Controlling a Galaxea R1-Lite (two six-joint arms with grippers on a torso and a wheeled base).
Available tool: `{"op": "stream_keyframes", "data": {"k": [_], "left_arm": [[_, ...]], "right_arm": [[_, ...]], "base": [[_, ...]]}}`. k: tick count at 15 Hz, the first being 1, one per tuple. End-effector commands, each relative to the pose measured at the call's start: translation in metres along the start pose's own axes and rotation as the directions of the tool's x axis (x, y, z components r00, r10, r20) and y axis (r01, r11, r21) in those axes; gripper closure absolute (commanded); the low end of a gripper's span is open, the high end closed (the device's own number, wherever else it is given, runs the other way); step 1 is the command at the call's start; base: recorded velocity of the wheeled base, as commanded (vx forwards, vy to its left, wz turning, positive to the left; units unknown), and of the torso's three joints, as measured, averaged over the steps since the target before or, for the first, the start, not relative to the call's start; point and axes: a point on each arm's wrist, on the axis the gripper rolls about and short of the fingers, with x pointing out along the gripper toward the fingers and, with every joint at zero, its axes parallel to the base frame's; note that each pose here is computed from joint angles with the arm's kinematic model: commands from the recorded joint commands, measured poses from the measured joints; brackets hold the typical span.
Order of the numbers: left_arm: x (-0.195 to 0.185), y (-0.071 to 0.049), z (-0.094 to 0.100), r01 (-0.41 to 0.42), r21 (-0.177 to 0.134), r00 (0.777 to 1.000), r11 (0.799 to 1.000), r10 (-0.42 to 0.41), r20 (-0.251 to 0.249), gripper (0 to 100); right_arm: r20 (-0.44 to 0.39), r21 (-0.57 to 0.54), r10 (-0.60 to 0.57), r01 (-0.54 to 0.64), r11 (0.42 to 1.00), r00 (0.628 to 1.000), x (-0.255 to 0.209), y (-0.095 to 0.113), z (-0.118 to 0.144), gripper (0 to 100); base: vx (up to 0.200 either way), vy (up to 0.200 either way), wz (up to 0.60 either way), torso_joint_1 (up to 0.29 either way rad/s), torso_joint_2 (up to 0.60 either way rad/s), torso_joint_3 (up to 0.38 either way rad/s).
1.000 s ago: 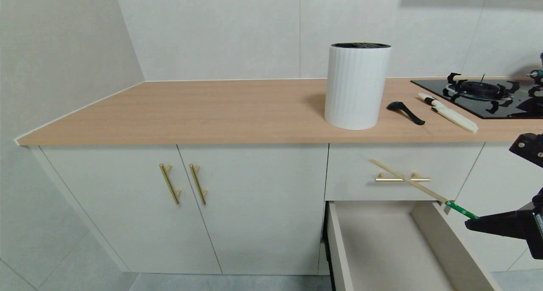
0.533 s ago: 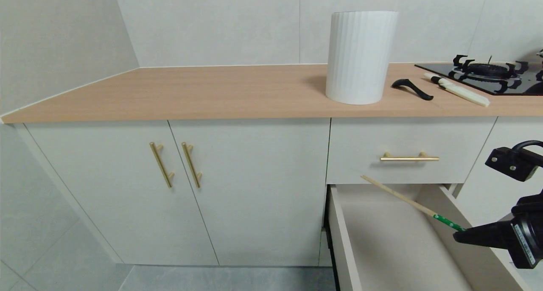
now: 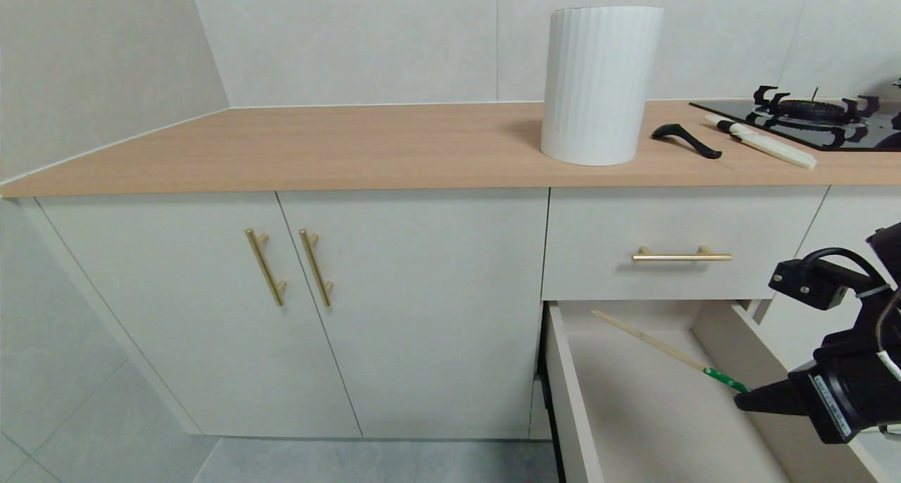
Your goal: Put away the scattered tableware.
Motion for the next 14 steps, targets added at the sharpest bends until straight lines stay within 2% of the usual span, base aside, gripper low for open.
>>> {"op": "stream_keyframes", "data": {"k": [1, 4, 7, 9, 14], "left_arm": [[0.0, 0.0, 0.0, 0.001, 0.0, 1.0, 1.0, -0.001, 0.0, 0], [0.0, 0.0, 0.0, 0.0, 0.0, 1.0, 1.0, 0.0, 0.0, 0], [0.0, 0.0, 0.0, 0.0, 0.0, 1.0, 1.0, 0.0, 0.0, 0], [0.0, 0.0, 0.0, 0.001, 0.0, 1.0, 1.0, -0.001, 0.0, 0], [0.0, 0.0, 0.0, 0.0, 0.0, 1.0, 1.0, 0.0, 0.0, 0]], "right_arm": [[-0.072, 0.018, -0.001, 0.003, 1.0, 0.997, 0.026, -0.006, 0.004, 100], [-0.189, 0.071, -0.041, 0.055, 0.996, 0.981, 0.076, -0.019, 0.011, 100], [-0.212, 0.236, -0.071, 0.122, 0.964, 0.975, 0.12, -0.027, 0.023, 100], [-0.254, 0.264, -0.105, 0.173, 0.949, 0.962, 0.148, -0.033, 0.02, 100], [-0.237, 0.299, -0.145, 0.214, 0.93, 0.961, 0.205, -0.043, 0.008, 100]], "base": [[0.0, 0.0, 0.0, 0.0, 0.0, 0.0], [0.0, 0.0, 0.0, 0.0, 0.0, 0.0], [0.0, 0.0, 0.0, 0.0, 0.0, 0.0], [0.0, 0.0, 0.0, 0.0, 0.0, 0.0], [0.0, 0.0, 0.0, 0.0, 0.0, 0.0]]}}
